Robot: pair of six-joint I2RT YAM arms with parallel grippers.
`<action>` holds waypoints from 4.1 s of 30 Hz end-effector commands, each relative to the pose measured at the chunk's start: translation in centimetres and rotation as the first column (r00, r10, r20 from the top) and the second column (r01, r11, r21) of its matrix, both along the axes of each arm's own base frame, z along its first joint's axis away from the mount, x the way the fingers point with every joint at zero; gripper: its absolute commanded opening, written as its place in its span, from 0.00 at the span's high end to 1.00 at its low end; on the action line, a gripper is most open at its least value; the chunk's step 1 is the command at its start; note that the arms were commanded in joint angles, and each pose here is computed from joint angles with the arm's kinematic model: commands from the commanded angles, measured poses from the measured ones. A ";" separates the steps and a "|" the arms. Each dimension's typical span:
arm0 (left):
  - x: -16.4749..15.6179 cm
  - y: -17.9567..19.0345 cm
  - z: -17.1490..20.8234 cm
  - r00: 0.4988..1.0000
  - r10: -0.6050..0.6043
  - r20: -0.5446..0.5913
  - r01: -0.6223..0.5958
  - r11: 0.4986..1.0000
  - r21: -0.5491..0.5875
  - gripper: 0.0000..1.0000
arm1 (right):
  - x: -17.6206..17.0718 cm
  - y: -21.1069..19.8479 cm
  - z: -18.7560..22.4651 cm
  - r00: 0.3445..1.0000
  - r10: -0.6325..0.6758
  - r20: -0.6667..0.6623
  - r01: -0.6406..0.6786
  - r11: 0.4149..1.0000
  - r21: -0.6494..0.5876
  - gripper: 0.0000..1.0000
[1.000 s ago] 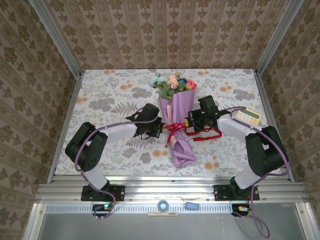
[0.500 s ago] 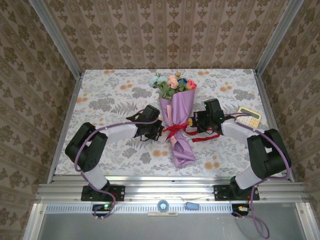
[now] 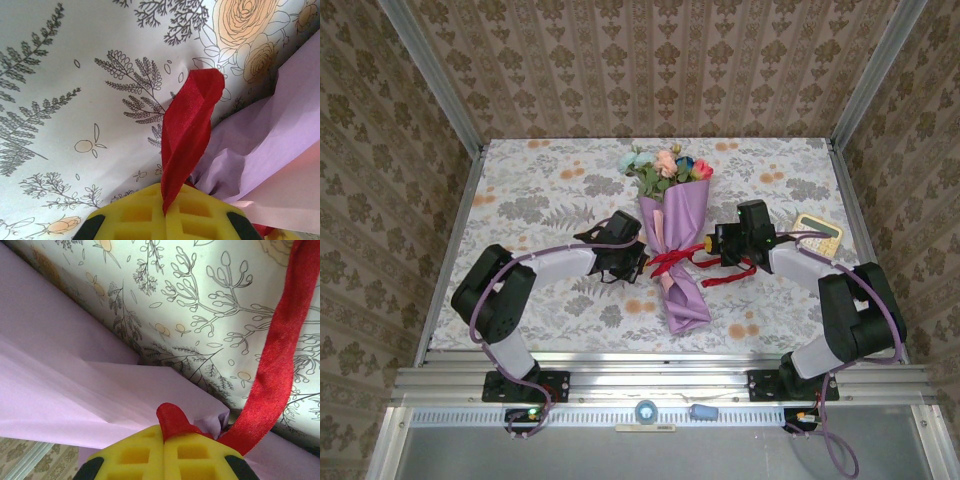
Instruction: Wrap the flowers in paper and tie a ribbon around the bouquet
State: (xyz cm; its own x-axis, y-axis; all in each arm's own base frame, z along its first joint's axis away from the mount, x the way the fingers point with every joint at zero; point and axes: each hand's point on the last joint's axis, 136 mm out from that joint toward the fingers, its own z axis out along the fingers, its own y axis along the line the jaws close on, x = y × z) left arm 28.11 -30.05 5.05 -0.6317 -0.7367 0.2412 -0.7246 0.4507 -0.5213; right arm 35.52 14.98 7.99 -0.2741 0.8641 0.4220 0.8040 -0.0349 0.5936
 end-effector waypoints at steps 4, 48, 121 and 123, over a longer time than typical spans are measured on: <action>-0.6 0.2 -0.5 0.999 -0.039 -0.018 0.039 0.998 0.039 1.00 | 0.0 -1.2 -0.8 0.999 -0.032 -0.021 0.032 0.999 0.005 1.00; 0.9 -1.1 1.0 0.992 -0.118 0.047 0.116 0.992 0.046 1.00 | -2.6 2.8 -3.1 0.956 0.247 -0.158 -0.257 0.965 -0.050 0.73; 2.0 0.8 0.1 0.990 -0.136 0.021 0.133 0.985 0.108 1.00 | -1.1 -7.8 -5.0 0.988 -0.040 -0.147 0.029 0.997 -0.075 1.00; 2.1 0.8 0.2 0.990 -0.137 0.024 0.134 0.985 0.108 1.00 | -0.6 -8.1 -4.5 0.991 -0.054 -0.125 0.043 0.995 -0.087 1.00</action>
